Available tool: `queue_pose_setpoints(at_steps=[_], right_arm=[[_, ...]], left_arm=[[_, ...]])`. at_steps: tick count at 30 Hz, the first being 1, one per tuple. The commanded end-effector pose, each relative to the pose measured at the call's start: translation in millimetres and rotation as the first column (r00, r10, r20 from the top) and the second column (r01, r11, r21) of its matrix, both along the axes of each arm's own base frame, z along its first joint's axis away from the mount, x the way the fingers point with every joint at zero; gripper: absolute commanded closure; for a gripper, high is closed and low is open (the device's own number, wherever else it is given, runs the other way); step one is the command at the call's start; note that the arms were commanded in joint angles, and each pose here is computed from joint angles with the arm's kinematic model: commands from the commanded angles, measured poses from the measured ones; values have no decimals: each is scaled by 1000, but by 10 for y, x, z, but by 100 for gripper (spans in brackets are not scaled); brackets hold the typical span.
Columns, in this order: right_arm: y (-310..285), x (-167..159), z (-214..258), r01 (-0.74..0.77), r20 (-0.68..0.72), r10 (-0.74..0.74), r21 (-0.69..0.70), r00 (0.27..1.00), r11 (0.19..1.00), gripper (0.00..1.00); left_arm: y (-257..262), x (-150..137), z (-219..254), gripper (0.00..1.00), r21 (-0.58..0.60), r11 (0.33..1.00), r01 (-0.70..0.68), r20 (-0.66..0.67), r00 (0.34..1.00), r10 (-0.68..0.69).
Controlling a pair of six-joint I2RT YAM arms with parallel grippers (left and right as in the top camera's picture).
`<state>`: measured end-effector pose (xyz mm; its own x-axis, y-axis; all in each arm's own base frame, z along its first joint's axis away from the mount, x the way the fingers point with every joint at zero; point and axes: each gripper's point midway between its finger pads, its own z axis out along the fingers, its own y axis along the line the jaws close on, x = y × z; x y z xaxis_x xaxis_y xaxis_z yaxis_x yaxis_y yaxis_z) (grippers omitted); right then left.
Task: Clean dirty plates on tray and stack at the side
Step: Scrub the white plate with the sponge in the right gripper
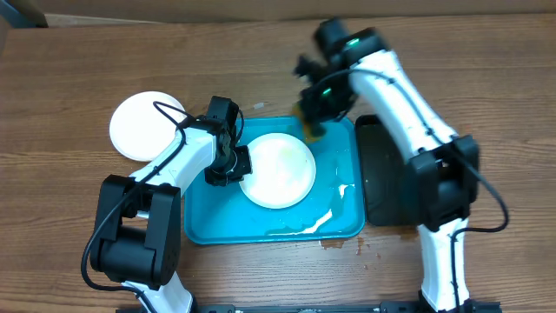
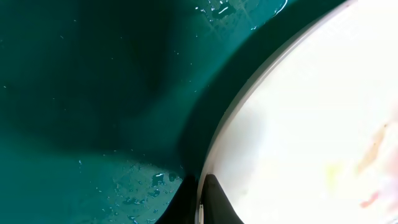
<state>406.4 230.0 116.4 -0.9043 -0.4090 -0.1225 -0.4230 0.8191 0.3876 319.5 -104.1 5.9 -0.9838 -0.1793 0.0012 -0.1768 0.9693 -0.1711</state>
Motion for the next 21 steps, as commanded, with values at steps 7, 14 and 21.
queue_pose_setpoints(at_steps=[7, 14, 21], right_arm=[[64, -38, 243, 64, -59, -57, 122, 997, 990, 96], [468, -227, 219, 43, -125, -15, 226, 992, 973, 96], [630, -441, 18, -61, -147, 123, 365, 981, 929, 96]], left_arm=[[54, -51, -87, 96, 33, 999, -6, -24, 1000, 7], [54, -54, -87, 96, 33, 999, -6, -25, 1000, 6], [54, -54, -87, 96, 33, 999, -6, -25, 1000, 6]])
